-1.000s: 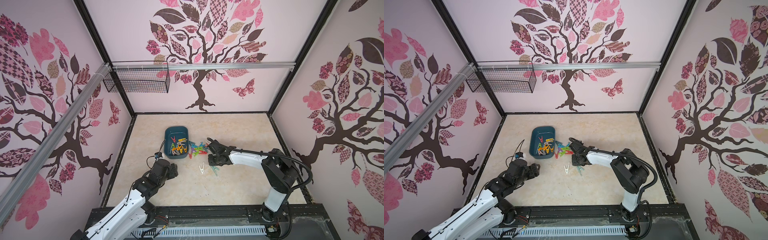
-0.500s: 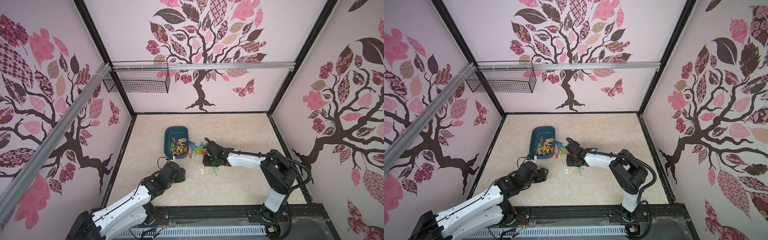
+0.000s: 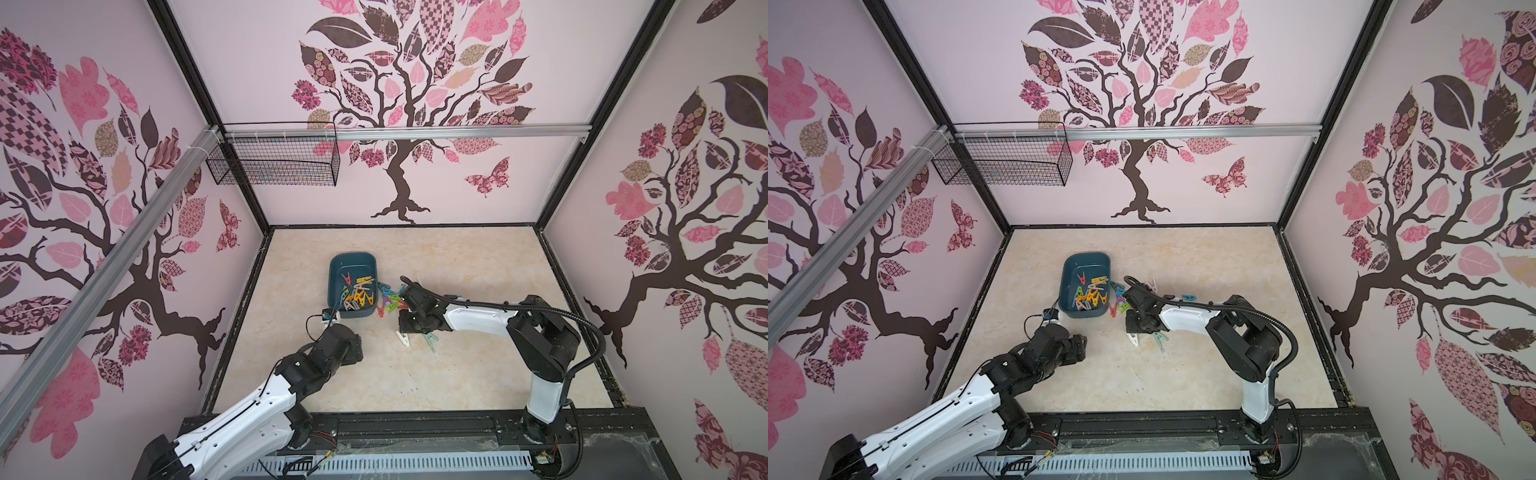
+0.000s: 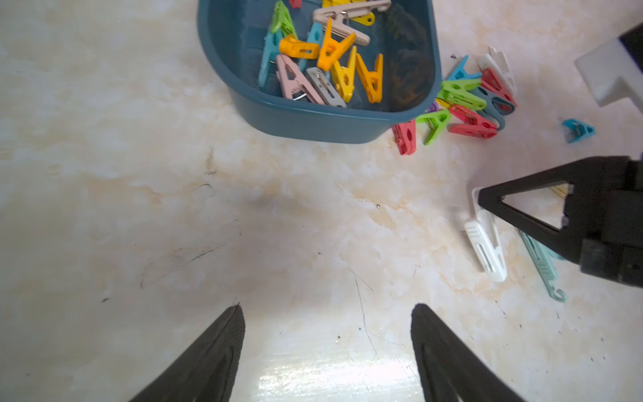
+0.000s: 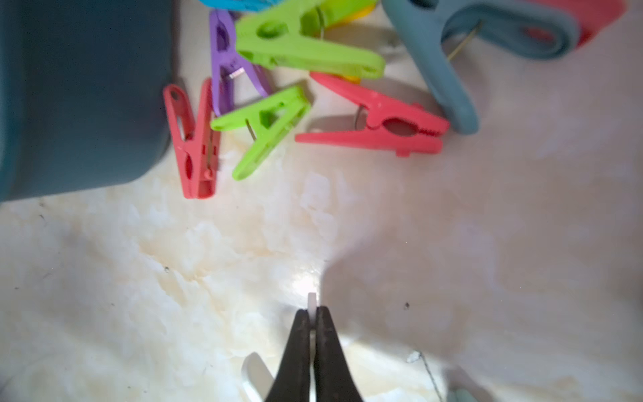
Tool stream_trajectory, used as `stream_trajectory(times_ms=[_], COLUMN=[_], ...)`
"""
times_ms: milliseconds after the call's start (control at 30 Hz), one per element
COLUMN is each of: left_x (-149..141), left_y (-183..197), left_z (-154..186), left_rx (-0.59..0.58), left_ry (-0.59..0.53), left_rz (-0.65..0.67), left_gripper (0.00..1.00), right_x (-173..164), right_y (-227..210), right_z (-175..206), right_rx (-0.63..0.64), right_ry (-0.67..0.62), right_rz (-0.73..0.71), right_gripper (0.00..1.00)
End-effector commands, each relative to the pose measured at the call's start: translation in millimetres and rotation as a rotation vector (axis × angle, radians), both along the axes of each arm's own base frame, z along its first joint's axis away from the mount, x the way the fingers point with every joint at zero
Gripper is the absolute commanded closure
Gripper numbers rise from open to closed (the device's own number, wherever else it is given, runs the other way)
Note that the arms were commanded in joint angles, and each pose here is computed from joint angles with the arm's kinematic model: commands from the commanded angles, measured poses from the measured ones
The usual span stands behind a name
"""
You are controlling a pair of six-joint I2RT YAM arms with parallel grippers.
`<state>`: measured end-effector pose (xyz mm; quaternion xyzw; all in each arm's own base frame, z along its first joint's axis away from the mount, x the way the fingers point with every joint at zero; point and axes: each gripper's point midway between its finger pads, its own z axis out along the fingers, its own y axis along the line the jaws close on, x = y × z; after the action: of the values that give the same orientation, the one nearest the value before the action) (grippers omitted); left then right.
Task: Put the clothespins into the storage box
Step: Pick up the clothespin from the center of the board, then place the clothespin in the storage box.
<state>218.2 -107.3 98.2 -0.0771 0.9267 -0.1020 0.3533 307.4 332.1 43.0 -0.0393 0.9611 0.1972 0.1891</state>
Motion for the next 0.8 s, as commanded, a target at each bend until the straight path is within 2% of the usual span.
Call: stream_trajectory(times_ms=[0,133,233,400,467,533,600,767], left_x=[3.4,8.2,9.1,11.0,10.5,10.1,10.7,13.7], left_y=[24.3,45.6,54.4,41.1,37.9,34.3,30.2,22.2], left_z=[14.2,35.1,33.8,29.2,26.3,26.0,29.3,34.3], left_rx=[-0.022,-0.026,-0.019,-0.059,-0.060,-0.060,-0.064,-0.064], left_ry=[0.032,-0.046,-0.047,-0.020,-0.006,-0.001,-0.011,-0.044], left_rz=[0.120,0.202,0.242,0.195,0.176,0.149,0.115,0.047], left_gripper=[0.22,0.22,0.22,0.24,0.24,0.24,0.25,0.25], right_x=[17.7,30.9,47.7,86.1,99.4,109.1,113.2,97.8], right_y=[19.7,44.4,68.1,107.8,121.2,130.7,129.8,99.5], right_z=[60.8,95.1,96.5,105.8,103.4,104.0,112.1,139.6], right_rx=[0.073,0.159,0.211,0.255,0.256,0.227,0.202,0.188], right_ry=[-0.106,-0.168,-0.195,-0.267,-0.283,-0.298,-0.311,-0.375], right_rz=[0.011,0.016,0.014,0.017,0.026,0.045,0.051,0.055], right_gripper=[0.96,0.96,0.95,0.95,0.89,0.76,0.68,0.64])
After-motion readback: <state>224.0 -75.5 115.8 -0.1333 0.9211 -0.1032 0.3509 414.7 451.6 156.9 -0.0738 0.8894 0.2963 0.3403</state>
